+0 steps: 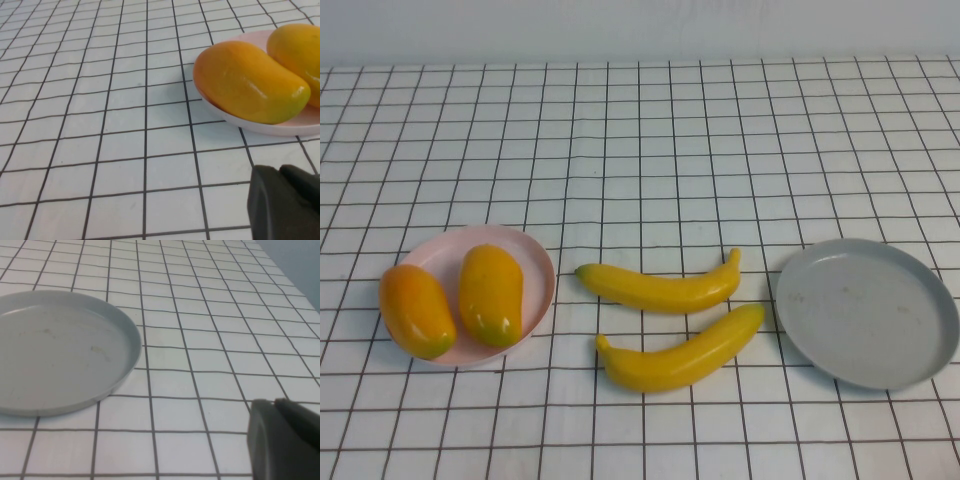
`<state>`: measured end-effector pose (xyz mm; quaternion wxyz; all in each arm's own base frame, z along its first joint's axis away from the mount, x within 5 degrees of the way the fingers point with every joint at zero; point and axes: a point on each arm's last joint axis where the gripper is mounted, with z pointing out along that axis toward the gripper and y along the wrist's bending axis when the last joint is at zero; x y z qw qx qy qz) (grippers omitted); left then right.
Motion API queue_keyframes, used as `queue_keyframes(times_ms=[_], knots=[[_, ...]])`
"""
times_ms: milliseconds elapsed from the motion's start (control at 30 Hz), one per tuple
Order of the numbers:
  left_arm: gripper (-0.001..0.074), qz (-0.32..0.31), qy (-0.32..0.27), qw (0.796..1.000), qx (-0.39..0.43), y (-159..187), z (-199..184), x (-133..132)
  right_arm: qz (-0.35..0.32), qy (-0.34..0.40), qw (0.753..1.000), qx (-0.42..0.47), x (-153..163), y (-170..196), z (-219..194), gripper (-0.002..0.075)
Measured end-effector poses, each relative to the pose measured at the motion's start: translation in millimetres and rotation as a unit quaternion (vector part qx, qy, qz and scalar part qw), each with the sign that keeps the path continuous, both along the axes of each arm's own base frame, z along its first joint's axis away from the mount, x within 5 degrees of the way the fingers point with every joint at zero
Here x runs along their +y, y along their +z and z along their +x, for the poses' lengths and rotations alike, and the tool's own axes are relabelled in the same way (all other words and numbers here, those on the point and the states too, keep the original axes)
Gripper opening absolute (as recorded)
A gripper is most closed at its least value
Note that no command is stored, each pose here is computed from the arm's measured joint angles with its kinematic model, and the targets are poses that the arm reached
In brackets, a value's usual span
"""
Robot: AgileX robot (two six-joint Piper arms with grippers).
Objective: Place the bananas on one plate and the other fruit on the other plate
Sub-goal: Put another type of fruit in the right plate
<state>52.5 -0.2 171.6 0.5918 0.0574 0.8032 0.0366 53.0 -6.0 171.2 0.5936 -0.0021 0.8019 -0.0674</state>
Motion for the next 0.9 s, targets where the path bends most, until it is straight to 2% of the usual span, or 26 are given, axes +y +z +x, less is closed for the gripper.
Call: queue_keyframes(times_ms=[900], knots=[[-0.0004, 0.001, 0.0, 1.0, 0.0, 0.0, 0.0, 0.0, -0.009, -0.001, 1.0, 0.001, -0.6, 0.0, -0.1, -0.0016]])
